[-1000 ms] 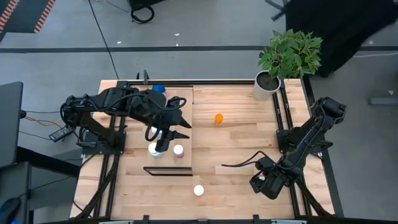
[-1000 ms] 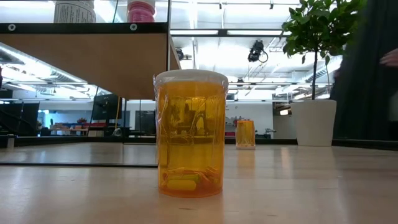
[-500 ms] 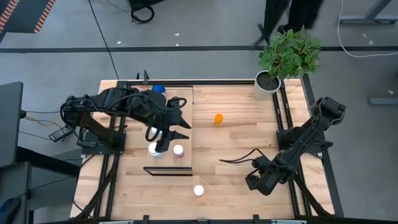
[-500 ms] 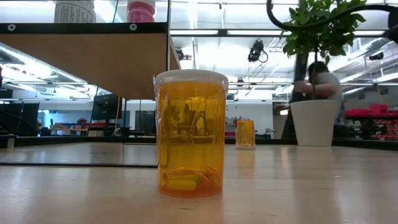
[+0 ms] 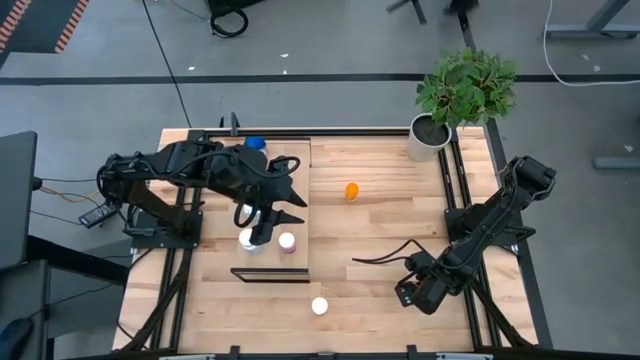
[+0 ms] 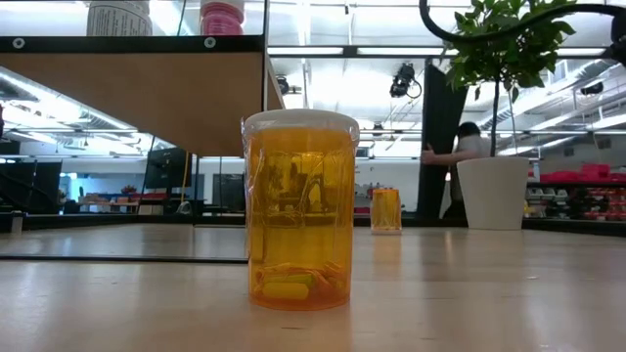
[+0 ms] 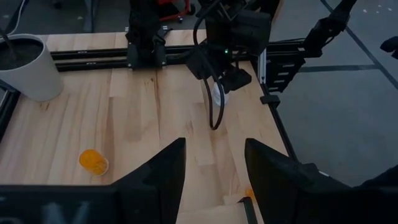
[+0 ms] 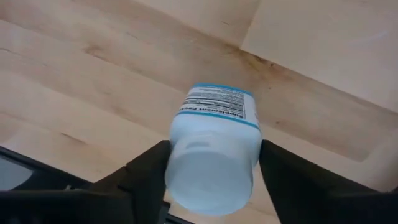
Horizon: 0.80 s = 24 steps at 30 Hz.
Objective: Pick and place medicine bottles onto shelf by color
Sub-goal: Put the white pill bottle on the shelf aligned with the other white pill bottle
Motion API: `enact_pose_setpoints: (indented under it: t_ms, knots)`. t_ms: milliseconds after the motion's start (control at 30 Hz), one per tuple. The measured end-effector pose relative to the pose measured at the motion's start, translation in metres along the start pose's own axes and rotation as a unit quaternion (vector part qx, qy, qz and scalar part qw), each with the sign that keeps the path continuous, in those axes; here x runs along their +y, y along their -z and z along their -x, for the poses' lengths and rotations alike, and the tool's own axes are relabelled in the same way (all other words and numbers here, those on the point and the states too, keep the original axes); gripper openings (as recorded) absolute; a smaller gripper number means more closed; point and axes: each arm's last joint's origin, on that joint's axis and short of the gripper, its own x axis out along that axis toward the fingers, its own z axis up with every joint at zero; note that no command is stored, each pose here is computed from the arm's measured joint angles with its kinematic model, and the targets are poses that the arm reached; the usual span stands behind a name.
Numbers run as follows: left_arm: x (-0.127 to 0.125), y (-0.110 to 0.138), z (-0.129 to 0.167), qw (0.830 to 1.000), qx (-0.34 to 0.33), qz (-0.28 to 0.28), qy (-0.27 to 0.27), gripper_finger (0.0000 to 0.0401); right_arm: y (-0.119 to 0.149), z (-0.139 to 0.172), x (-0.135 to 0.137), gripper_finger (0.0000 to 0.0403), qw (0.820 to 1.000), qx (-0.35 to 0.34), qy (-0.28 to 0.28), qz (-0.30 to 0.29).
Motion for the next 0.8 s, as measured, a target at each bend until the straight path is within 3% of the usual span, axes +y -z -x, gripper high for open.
enact_pose_setpoints:
  t_ms: [200,500,800]
  knots:
    - [0.001,0.000,0.000,1.000,0.000,0.000,-0.001,0.0172,0.003,0.005,0.004,0.0202,1.000,0.010,-0.010,0.021]
    - [0.008,-0.001,0.000,1.000,-0.002,0.005,-0.015,0.0172,-0.009,0.018,0.023,0.0199,0.998,0.005,-0.031,0.050]
    - [0.017,-0.001,0.001,0.999,-0.003,0.014,-0.029,0.0172,-0.047,0.040,0.052,0.0198,0.996,-0.012,-0.072,0.055]
